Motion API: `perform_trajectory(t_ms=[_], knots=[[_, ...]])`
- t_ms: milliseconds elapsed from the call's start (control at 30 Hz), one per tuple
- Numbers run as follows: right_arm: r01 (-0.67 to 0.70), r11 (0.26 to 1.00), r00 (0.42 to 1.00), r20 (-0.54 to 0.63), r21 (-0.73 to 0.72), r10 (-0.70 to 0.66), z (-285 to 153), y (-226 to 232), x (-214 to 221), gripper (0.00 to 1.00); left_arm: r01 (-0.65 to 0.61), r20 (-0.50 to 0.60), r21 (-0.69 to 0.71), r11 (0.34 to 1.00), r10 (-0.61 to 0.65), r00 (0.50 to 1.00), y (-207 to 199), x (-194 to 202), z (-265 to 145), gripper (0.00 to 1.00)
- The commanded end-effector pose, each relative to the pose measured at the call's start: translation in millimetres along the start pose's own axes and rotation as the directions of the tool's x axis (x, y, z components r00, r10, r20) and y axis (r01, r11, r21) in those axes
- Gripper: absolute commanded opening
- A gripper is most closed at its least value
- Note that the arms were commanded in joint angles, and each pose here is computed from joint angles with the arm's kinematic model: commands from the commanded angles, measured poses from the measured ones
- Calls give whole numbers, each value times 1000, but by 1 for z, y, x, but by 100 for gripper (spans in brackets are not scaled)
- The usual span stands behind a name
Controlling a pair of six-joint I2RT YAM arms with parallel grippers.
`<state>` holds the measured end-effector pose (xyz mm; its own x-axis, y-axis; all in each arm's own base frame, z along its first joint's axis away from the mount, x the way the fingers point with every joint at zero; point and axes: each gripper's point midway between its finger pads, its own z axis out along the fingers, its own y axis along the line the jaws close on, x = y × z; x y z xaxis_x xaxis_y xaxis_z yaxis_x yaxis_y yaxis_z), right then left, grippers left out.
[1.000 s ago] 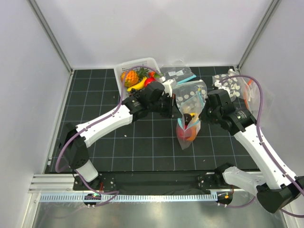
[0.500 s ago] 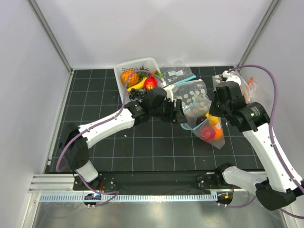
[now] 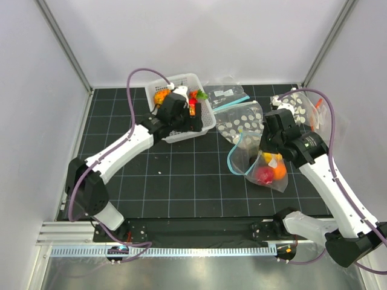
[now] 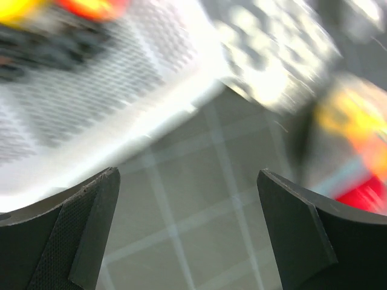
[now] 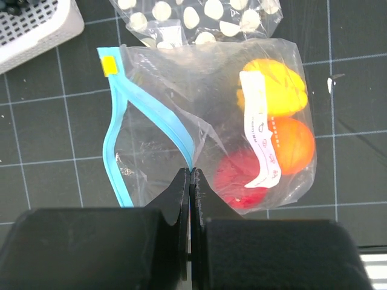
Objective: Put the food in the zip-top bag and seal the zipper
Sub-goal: Adjust the zipper food storage bag at the center of the board.
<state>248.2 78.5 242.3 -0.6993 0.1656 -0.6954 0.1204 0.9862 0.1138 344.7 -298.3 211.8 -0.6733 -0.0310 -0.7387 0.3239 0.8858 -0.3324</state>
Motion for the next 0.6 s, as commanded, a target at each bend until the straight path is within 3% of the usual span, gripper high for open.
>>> perform_trajectory(t_ms=[0, 167, 200, 300, 567], knots=[[-15, 999, 997, 73, -48, 18, -7, 7, -16, 1, -51, 81, -226, 973, 71, 994, 56, -41, 5, 100], [-18, 998, 997, 76, -57, 22, -6, 9, -17, 1, -70, 48, -308, 949, 89, 995, 88, -70, 42, 100], [-18, 998, 997, 76, -60, 23, -6, 10, -17, 1, -80, 7, -330, 940, 87, 996, 99, -62, 63, 100], [-17, 998, 997, 76, -63, 22, -5, 11, -17, 1, -96, 18, -334, 938, 108, 994, 99, -81, 80, 100], [-15, 996, 997, 68, -85, 20, -4, 14, -14, 1, -158, -12, -361, 919, 164, 986, 114, -84, 147, 100]])
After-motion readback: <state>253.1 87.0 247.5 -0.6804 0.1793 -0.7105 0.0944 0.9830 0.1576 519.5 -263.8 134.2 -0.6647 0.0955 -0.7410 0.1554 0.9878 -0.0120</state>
